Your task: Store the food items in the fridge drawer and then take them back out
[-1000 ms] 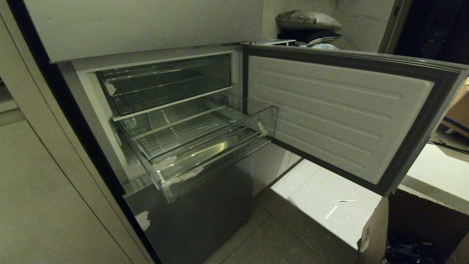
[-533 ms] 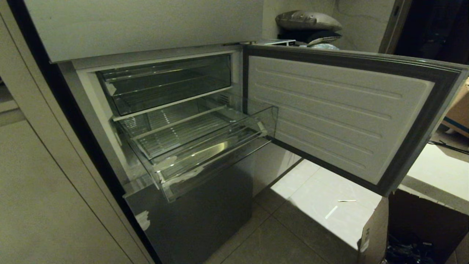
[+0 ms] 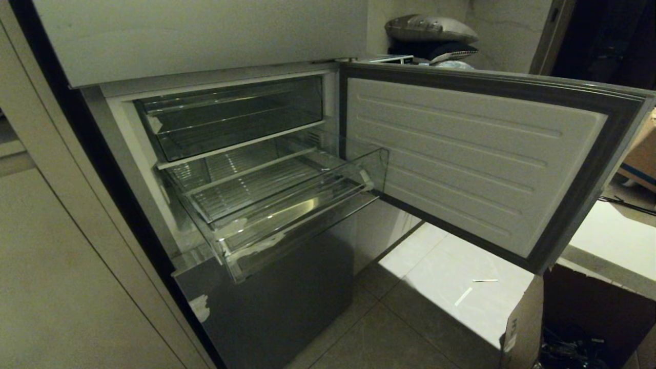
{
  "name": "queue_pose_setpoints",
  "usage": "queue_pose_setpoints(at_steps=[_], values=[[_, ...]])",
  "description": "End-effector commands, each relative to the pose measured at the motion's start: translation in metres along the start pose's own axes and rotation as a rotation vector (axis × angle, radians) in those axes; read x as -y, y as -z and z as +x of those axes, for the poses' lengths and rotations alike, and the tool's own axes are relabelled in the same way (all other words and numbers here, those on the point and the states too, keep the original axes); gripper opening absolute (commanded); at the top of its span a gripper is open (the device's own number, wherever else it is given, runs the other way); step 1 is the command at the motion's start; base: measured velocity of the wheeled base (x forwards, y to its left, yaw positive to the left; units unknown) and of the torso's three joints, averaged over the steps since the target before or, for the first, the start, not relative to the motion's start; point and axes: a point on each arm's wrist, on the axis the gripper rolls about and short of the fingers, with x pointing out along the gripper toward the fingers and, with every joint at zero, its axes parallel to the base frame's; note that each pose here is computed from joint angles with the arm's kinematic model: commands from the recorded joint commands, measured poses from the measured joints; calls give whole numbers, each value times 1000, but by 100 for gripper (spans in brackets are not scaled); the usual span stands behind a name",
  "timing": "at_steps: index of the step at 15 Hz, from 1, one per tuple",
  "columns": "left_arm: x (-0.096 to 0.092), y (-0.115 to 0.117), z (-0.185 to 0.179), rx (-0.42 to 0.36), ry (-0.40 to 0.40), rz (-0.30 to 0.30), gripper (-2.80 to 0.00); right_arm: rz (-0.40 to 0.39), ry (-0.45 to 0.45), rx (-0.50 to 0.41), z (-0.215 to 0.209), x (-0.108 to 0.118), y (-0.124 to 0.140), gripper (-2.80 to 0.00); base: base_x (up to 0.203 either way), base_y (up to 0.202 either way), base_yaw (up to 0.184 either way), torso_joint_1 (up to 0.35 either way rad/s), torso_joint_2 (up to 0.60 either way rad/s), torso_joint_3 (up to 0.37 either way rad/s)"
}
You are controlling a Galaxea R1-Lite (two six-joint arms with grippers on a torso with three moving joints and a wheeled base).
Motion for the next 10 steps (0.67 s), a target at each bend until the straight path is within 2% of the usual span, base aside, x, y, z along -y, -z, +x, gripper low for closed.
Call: queue_pose_setpoints(at_steps=[1, 10], values=[[0, 0, 0, 0, -1, 0, -280, 0, -3, -2, 3, 1, 3, 0, 0, 0, 0, 0, 0, 0], [0, 0, 0, 0, -2, 0, -280, 1, -10, -17, 6, -1, 8, 0, 0, 0, 0, 0, 0, 0]])
